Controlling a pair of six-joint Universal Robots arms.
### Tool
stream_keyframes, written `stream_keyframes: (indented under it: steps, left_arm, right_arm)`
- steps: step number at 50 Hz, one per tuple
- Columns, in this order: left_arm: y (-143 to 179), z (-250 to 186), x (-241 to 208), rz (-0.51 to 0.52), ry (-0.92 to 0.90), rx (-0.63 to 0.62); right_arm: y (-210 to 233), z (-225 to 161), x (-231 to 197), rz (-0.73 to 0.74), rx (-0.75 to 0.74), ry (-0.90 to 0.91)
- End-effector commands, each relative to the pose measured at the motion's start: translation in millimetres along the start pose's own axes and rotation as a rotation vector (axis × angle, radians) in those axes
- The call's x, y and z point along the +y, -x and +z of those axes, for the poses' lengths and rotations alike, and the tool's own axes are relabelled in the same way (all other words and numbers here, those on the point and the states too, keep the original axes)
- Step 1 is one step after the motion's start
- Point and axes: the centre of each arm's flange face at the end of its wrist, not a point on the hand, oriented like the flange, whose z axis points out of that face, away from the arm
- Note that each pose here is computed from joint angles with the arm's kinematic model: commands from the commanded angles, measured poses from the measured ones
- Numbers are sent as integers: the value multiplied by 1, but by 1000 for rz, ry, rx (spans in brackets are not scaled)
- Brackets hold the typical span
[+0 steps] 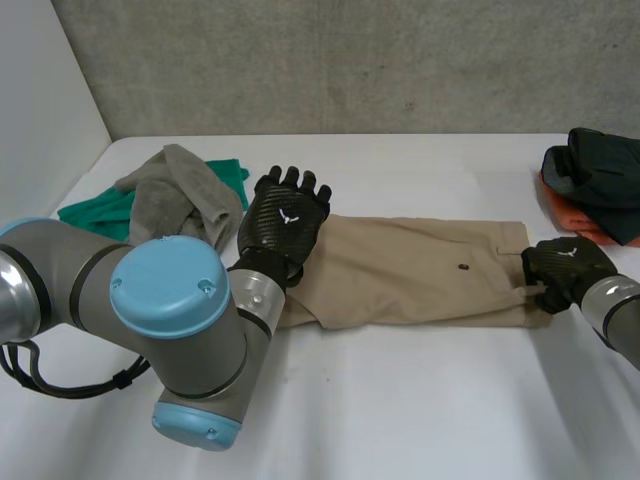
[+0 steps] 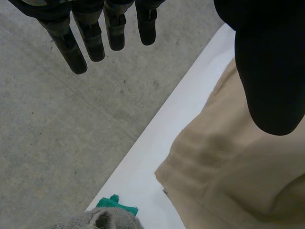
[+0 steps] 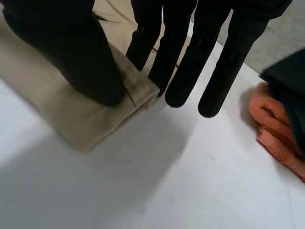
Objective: Fold the laundry.
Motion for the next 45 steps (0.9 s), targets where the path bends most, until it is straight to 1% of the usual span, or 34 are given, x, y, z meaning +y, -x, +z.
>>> stream_keyframes:
  steps: [1,2,3,6,7,10,14,15,17,18,20,21,22,24,27,30,32,36,39,40,43,44,45]
  left_arm:
    - [7,0,-7,-3,-16,-21]
    - [9,-1,-9,-4,-17,-23]
    - [10,-1,-10,-6,-21,-26]
    - [15,-6,-11,-6,-18,-31]
    - [15,-8,-11,-6,-18,-29]
    - [21,-14,-15,-7,-22,-39]
    - [29,-21,-15,-10,-14,-52]
    - [31,-22,-15,-10,-13,-57]
    - [37,-26,-18,-20,-20,-68]
    - [38,-28,-19,-25,-21,-70]
    - [40,-31,-20,-46,-24,-72]
    - [40,-31,-21,-56,-26,-74]
    - [41,-32,-22,-66,-28,-77]
    - [44,-33,-23,-99,-31,-83]
    - [45,-35,-22,-126,-30,-84]
    - [45,-35,-20,-134,-25,-84]
    - [47,-34,-21,-133,-29,-87]
    - [51,-29,-25,-137,-50,-102]
    - [55,-21,-35,-142,-84,-121]
    - [56,-18,-37,-143,-92,-125]
    - [53,-9,-43,-147,-115,-124]
    - [51,-6,-45,-148,-122,-121]
    - [51,-3,-46,-149,-128,-122]
  right_arm:
    - [-32,-1,1,-81,159,34]
    - [-35,-3,-2,-107,178,31]
    - [-42,-6,-7,-163,215,26]
    - [-50,-10,-8,-230,251,39]
    - [-52,-10,-9,-284,262,46]
    - [-57,-9,-13,-331,287,41]
    - [-50,-8,-31,-398,295,-44]
    - [-30,-9,-50,-434,268,-139]
    - [-5,-12,-68,-467,226,-236]
    - [27,-18,-85,-501,155,-355]
    - [55,-25,-96,-525,83,-450]
    - [85,-33,-102,-558,-3,-543]
    - [101,-40,-105,-575,-54,-593]
    - [130,-51,-104,-603,-154,-659]
    - [189,-68,-80,-670,-367,-712]
    - [211,-70,-60,-709,-452,-700]
    - [212,-69,-59,-716,-454,-701]
    - [210,-70,-66,-685,-441,-708]
    - [190,-73,-86,-582,-405,-715]
    - [167,-75,-102,-463,-374,-717]
    - [141,-77,-115,-268,-359,-698]
    - [127,-78,-122,-137,-363,-687]
    - [120,-76,-124,-72,-368,-677]
